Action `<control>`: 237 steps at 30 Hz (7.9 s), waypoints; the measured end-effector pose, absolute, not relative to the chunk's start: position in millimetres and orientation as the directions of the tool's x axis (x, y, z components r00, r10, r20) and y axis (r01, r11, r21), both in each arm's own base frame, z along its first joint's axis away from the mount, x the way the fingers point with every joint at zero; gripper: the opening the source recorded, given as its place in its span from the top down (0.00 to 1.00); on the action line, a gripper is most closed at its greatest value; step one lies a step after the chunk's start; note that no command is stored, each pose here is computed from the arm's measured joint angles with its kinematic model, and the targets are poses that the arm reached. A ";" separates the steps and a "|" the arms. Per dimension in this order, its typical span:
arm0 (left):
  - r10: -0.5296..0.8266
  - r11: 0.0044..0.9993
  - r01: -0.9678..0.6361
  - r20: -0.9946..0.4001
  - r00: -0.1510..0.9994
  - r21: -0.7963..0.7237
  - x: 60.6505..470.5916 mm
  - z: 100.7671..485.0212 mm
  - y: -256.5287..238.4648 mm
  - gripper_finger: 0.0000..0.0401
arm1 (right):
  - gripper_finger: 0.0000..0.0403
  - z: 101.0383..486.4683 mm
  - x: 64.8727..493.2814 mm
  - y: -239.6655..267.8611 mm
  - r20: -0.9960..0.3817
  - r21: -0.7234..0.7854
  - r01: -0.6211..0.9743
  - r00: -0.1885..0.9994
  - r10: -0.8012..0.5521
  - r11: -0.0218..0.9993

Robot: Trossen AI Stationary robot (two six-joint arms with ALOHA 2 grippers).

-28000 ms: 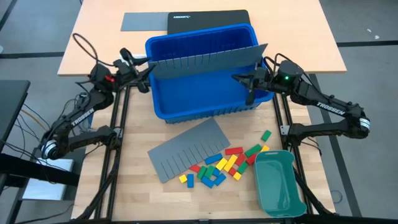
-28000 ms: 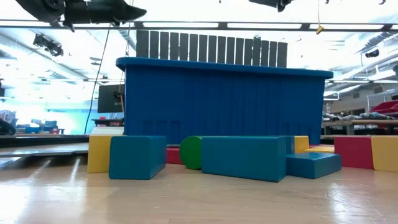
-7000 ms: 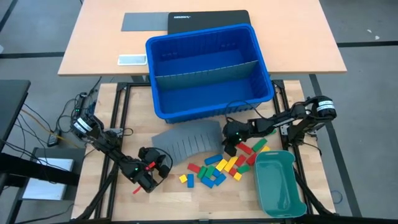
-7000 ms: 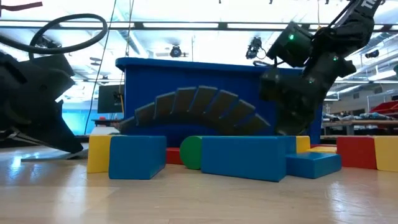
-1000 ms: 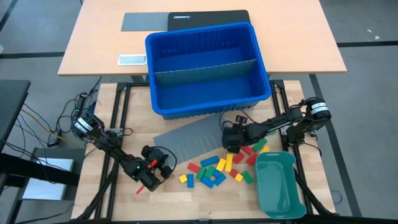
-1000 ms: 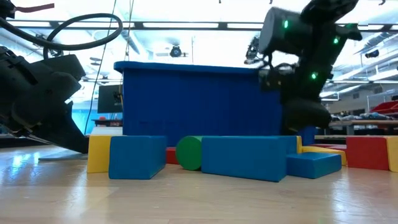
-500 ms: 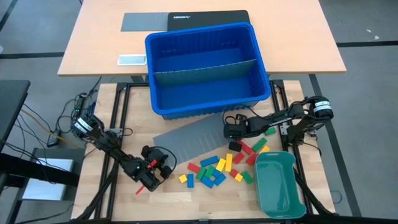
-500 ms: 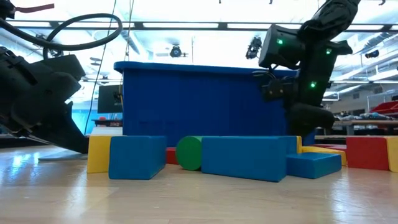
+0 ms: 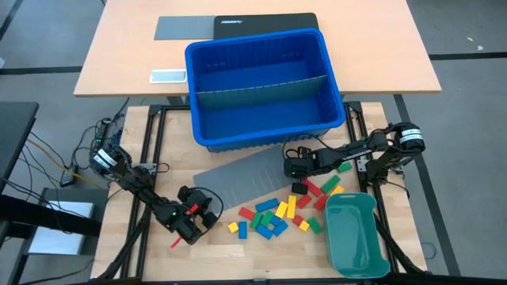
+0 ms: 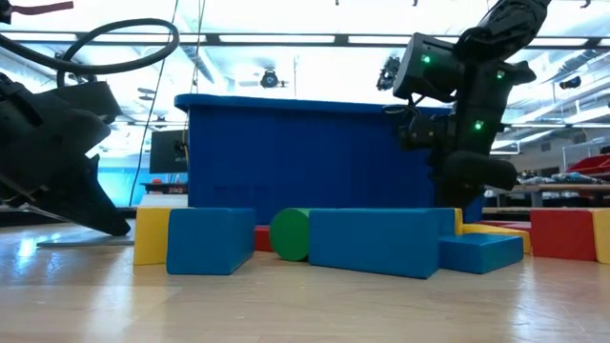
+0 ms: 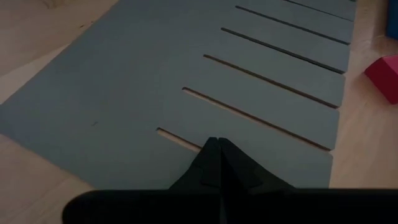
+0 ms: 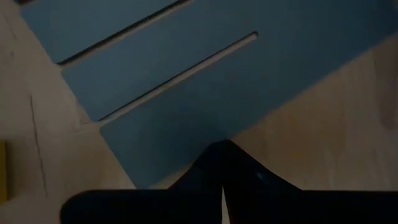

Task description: Sort Items/Unsort Items

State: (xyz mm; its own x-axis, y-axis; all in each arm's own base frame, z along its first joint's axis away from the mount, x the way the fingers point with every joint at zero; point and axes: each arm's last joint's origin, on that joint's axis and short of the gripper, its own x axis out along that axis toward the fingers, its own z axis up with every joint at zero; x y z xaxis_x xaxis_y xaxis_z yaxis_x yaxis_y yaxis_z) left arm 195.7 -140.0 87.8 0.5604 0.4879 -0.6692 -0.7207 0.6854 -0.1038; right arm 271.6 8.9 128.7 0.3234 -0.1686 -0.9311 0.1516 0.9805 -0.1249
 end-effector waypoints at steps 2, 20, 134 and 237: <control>0.488 0.685 -0.721 -0.669 0.561 -0.104 195.8 87.8 -140.0 1.00 | 0.99 129.5 271.5 9.2 -0.930 -0.123 0.150 0.327 -0.166 0.981; 0.492 0.683 -0.722 -0.663 0.564 -0.107 196.4 87.4 -139.6 1.00 | 0.90 149.6 276.4 49.1 -0.838 -0.178 0.000 0.524 -0.151 0.984; 0.481 0.722 -0.686 -0.646 0.592 -0.091 203.3 92.2 -145.0 1.00 | 0.54 186.2 263.2 138.7 -0.249 -0.490 0.424 0.769 -0.588 0.762; 0.685 0.726 -0.433 -0.502 0.529 0.535 371.5 226.5 -159.7 0.99 | 0.59 192.9 270.3 137.1 -0.234 -0.451 0.417 0.798 -0.555 0.789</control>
State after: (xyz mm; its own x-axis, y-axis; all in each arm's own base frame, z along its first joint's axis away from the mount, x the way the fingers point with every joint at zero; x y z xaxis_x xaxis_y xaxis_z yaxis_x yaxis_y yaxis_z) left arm 371.5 -159.7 226.5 0.5288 0.6846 -0.5017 -0.4327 0.7259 0.5346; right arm 270.3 137.1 192.9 0.7981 -0.5553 -0.2341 0.4169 0.7892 -0.4509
